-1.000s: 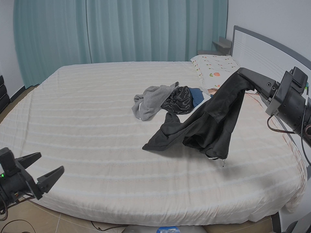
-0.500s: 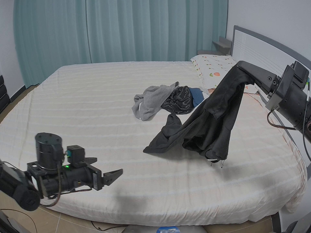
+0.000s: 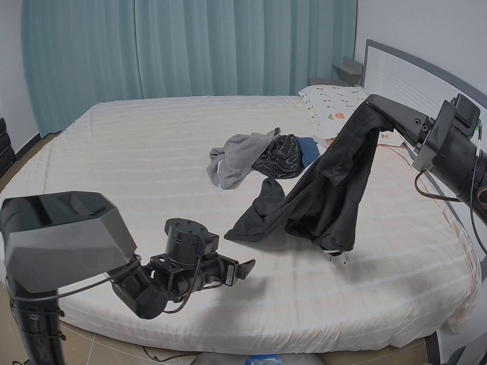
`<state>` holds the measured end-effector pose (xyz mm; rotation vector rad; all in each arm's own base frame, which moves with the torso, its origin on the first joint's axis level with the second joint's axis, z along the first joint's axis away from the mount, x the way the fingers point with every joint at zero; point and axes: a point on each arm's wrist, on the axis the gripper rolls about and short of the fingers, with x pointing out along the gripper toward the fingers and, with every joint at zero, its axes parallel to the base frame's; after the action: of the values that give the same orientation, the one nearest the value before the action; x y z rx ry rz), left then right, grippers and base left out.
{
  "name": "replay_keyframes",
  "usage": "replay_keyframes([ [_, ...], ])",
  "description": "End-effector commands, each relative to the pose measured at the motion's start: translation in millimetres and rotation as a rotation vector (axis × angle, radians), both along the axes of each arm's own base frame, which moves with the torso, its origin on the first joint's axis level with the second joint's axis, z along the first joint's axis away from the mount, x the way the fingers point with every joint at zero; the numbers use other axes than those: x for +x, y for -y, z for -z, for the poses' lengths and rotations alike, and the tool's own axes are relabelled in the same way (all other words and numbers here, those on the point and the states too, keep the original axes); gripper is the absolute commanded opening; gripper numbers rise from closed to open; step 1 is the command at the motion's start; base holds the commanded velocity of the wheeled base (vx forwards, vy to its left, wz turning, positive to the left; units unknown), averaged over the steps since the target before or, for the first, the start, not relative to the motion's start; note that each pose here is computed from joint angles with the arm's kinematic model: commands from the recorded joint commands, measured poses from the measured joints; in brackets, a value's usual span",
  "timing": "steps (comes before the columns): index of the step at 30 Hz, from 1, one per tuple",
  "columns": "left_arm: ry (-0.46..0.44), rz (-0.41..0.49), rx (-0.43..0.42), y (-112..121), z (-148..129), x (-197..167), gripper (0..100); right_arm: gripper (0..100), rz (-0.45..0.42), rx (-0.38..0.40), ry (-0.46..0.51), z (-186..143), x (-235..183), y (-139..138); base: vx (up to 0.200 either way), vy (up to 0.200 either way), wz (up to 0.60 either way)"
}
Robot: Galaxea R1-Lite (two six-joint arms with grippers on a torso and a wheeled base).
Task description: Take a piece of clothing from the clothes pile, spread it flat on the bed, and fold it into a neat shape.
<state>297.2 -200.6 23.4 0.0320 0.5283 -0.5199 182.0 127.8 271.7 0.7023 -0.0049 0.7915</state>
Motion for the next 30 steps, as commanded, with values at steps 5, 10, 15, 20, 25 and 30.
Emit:
replay_keyframes([
  [5, 0.006, -0.054, 0.019, 29, 62, 52, 100, 0, 0.006, 0.003, 0.005, -2, 3, -1, 0.000, 0.000, 0.00],
  [10, 0.045, -0.114, -0.004, 32, 75, 77, 100, 0, 0.025, 0.000, 0.000, -1, 6, 2, 0.000, 0.000, 0.00],
  [15, 0.052, -0.174, -0.078, 37, 72, 87, 0, 0, 0.031, -0.002, -0.004, 1, 6, 3, 0.000, 0.000, 0.00],
  [20, 0.052, -0.195, -0.100, 31, 59, 83, 0, 0, 0.052, -0.010, -0.019, 5, 10, 6, 0.000, 0.000, 0.00],
  [25, 0.074, -0.243, -0.179, 12, 11, 73, 0, 0, 0.078, -0.035, -0.056, 16, 22, 8, 0.000, 0.000, 0.00],
  [30, 0.107, -0.284, -0.259, -7, -37, 59, 0, 0, 0.124, -0.078, -0.132, 38, 46, 9, 0.000, 0.000, 0.00],
])
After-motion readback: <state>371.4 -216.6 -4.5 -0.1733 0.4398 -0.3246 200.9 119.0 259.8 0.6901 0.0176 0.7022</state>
